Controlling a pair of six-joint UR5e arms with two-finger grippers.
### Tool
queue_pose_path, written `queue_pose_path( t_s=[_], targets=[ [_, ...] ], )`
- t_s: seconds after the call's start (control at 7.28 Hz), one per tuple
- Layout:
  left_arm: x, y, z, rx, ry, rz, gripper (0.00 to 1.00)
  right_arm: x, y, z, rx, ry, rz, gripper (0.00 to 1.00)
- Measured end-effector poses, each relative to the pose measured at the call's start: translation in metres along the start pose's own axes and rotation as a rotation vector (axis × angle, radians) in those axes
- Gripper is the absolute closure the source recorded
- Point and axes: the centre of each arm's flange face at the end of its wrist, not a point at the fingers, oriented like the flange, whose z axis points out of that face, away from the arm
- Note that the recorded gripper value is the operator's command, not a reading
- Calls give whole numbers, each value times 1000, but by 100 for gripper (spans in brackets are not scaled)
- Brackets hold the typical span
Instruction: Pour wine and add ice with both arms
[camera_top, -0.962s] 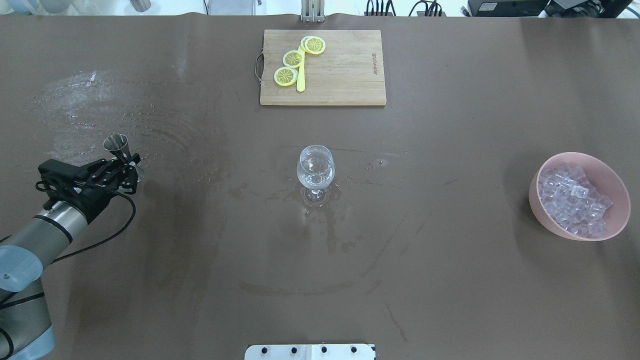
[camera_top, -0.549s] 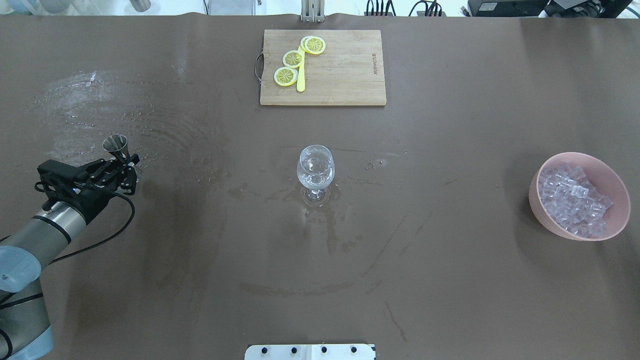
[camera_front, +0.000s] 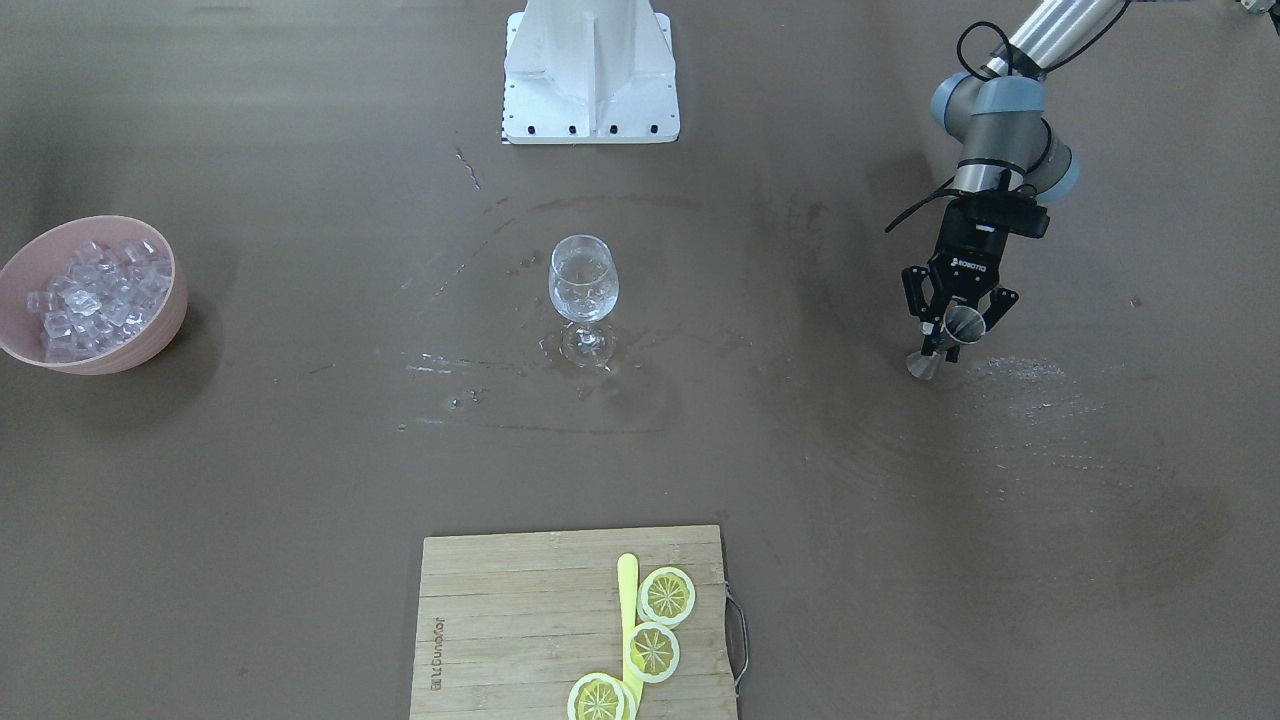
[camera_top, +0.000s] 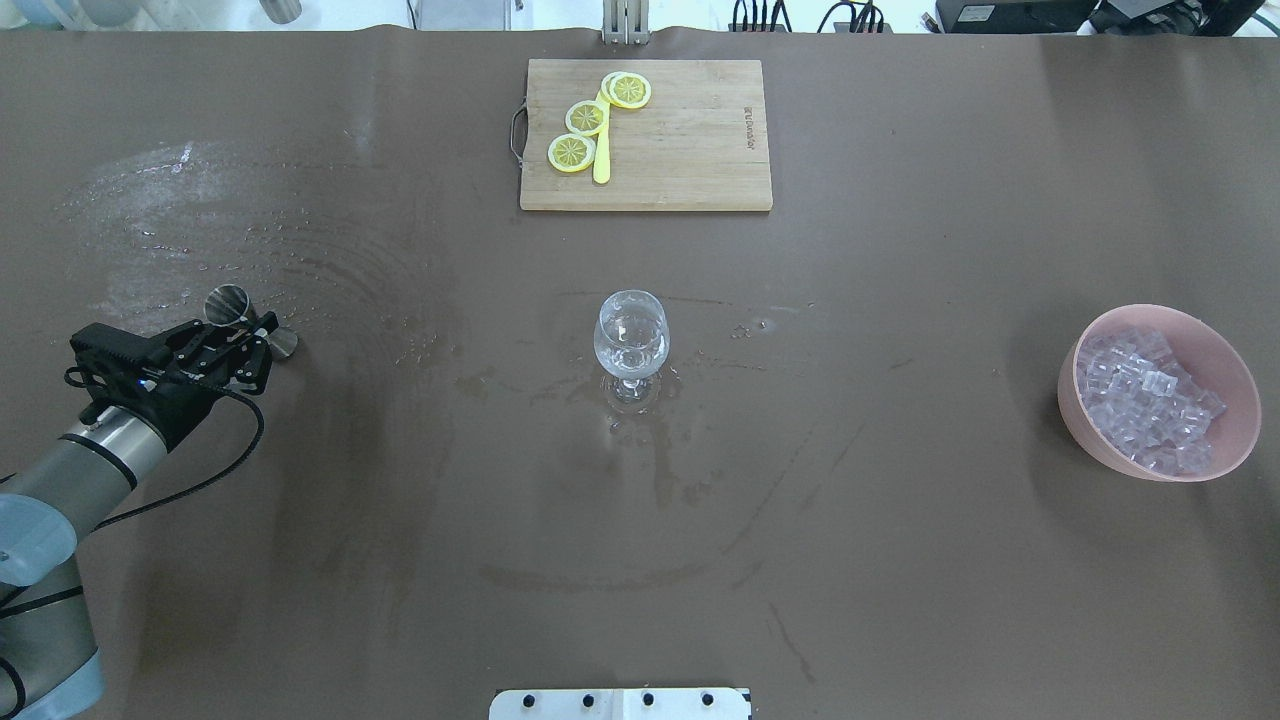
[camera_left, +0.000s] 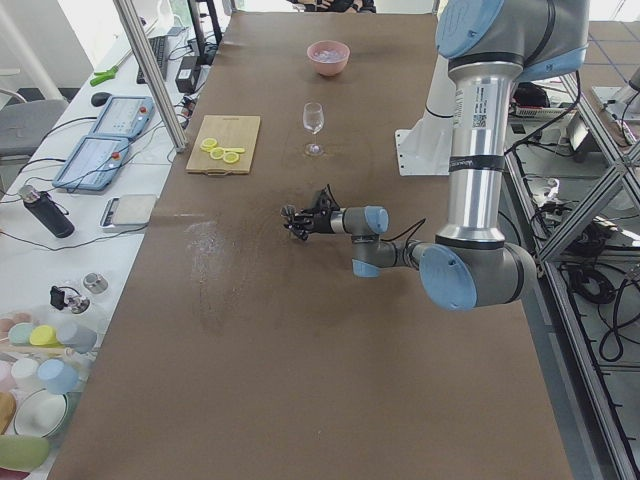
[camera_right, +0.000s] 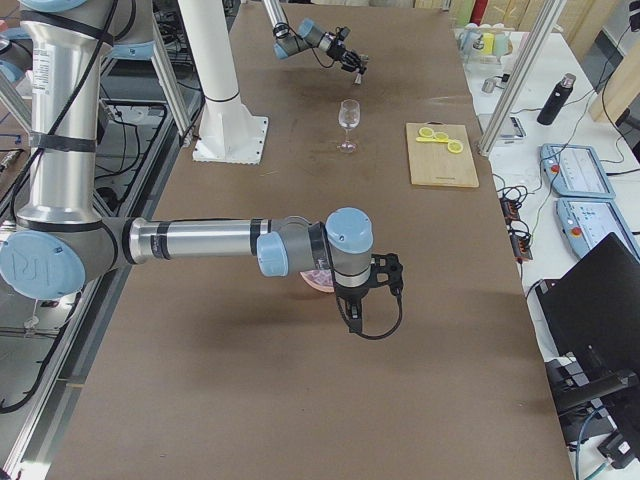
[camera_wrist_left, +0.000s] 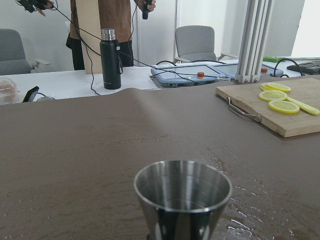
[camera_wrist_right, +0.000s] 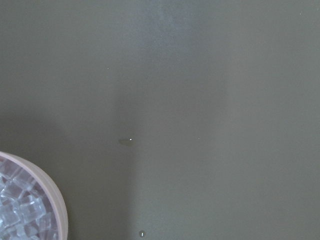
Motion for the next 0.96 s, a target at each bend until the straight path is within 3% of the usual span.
queue_pose_path(
  t_s=[0.14, 0.27, 0.41, 0.96],
  targets=[
    [-1, 1, 0, 2, 4, -3, 46, 0, 0, 0, 0, 0, 0, 0],
    [-2, 1, -1, 2, 6, -4, 34, 0, 0, 0, 1, 0, -1, 0],
    [-3, 1, -2, 3, 7, -5, 4, 0, 0, 0, 1, 0, -1, 0],
    [-5, -1, -7, 23, 30, 19, 3, 0, 1, 0, 1, 0, -1, 0]
  ],
)
